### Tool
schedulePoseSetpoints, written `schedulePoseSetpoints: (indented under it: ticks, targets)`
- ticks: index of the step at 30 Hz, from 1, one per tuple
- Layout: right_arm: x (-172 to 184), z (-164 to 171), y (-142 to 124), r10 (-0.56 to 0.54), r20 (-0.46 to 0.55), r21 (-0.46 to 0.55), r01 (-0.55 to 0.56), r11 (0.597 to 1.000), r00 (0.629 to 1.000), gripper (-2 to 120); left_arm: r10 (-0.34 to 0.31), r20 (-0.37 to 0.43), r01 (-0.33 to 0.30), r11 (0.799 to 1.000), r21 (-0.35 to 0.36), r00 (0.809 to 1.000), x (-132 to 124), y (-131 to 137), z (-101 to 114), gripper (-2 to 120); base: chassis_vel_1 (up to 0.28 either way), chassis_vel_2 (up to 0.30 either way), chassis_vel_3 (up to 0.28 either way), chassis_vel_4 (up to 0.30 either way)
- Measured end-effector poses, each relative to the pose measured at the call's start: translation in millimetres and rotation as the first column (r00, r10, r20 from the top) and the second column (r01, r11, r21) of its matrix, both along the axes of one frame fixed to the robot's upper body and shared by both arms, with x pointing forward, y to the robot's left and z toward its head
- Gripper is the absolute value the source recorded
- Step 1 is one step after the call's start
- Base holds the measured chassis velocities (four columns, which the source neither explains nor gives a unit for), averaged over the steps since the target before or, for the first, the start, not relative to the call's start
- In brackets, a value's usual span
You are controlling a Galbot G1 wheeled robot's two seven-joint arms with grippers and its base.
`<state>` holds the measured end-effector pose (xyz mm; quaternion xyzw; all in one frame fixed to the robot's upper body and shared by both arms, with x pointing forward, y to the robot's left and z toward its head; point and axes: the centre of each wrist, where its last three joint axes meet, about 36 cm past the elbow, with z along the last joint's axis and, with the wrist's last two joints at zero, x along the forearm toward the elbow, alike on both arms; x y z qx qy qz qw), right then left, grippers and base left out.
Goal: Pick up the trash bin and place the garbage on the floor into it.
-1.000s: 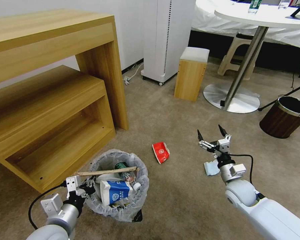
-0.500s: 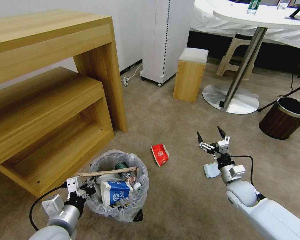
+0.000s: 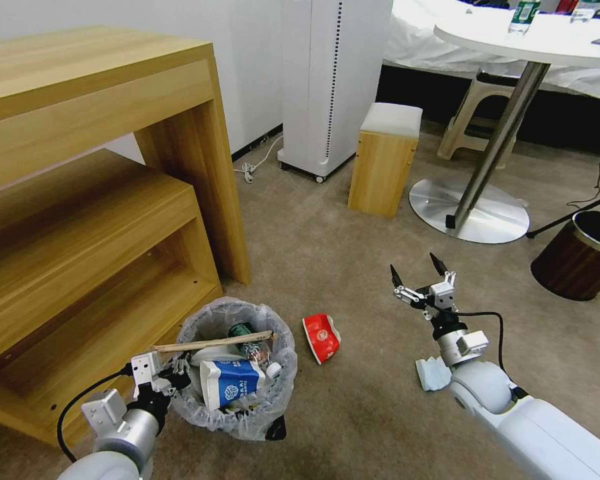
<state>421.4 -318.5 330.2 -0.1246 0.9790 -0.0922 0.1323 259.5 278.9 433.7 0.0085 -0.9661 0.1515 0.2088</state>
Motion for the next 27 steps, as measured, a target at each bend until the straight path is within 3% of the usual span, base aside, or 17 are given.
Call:
schedulePoseSetpoints:
  ticks: [16,23,27]
  targets:
    - [2,-10,5,0.071,-0.034,-0.026,-0.072,0.997,0.997,100,0.025,-0.003,-0.025,0.999,0.02,1.0,0,8,-1,1,-0.006,0.006,0.007,-0.001]
    - [4,-29,8,0.16,-0.141,-0.042,-0.167,0.985,0.977,100,0.032,-0.002,-0.032,0.999,0.01,1.0,-4,5,0,1,0.0,0.0,0.0,0.0]
    - [10,-41,10,0.217,-0.224,0.009,-0.22,0.975,0.95,100,0.032,0.0,-0.032,0.999,0.006,0.999,-4,3,1,1,0.0,0.0,0.0,0.0]
